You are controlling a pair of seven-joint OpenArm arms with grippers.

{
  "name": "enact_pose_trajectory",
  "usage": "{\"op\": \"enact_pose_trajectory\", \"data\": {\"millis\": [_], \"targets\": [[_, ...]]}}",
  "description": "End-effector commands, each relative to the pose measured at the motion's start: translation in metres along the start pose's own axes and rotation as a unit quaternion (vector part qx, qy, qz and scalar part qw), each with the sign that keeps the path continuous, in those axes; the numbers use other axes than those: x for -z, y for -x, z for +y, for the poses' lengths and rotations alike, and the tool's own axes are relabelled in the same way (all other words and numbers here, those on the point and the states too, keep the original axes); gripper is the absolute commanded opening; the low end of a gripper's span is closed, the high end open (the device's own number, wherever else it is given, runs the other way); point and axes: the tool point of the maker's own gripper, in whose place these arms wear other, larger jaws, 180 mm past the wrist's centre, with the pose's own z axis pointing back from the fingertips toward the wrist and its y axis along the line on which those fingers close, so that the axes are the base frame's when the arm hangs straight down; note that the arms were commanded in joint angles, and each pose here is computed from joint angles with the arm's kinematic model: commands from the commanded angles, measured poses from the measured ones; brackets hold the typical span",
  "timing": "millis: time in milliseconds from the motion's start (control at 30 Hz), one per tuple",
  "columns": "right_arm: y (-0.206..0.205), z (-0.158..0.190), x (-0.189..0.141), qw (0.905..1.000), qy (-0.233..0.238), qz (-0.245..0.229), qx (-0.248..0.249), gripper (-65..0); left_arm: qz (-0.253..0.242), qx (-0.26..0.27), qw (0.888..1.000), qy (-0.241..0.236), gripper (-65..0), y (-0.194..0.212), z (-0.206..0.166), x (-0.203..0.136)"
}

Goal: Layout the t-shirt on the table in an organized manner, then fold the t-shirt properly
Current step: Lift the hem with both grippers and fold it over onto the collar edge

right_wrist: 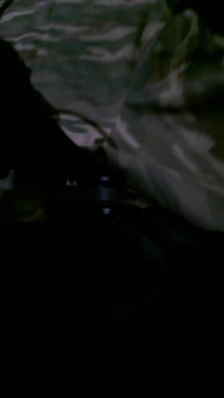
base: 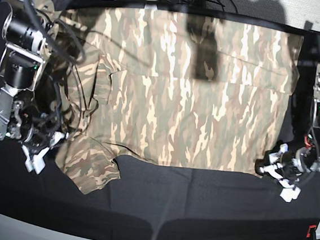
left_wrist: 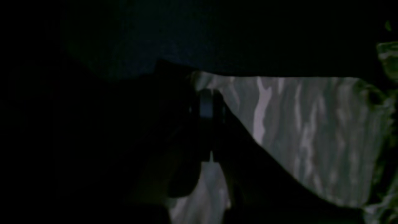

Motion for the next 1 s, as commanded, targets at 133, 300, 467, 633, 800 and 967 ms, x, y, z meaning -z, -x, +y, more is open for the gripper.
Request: {"op": "enact_pose_trajectory", "data": {"millis": [133, 300, 467, 633, 800, 967], "targets": [[-0.040, -0.008, -0.023, 0.9978, 0.019, -0.055, -0.030, -65.0, -0.014, 0.005, 0.999, 0.047, -65.0, -0.026, -0.016, -0.013], [-0.035, -0.005, -0.035, 0.9954, 0.034, -0.060, -0.067, -65.0, 0.002, 0.010, 0.999, 0.054, -65.0, -0.017, -0.017, -0.013], [-0.018, 0.001, -0.047, 0.9914, 0.054, -0.059, -0.104, -65.0, 0.016, 0.045, 0.998, 0.051, -65.0, -0.003, -0.017, -0.018], [0.005, 0.009, -0.059, 0.9869, 0.073, -0.049, -0.135, -65.0, 0.019, 0.110, 0.991, 0.067, -65.0, 0.011, -0.031, -0.037], [0.018, 0.009, -0.085, 0.9811, 0.103, -0.059, -0.153, -65.0, 0.011, 0.172, 0.982, 0.080, -65.0, 0.028, -0.049, -0.067], [0.024, 0.002, -0.122, 0.9787, 0.125, -0.098, -0.131, -65.0, 0.009, 0.219, 0.974, 0.059, -65.0, 0.043, -0.057, -0.093]]}}
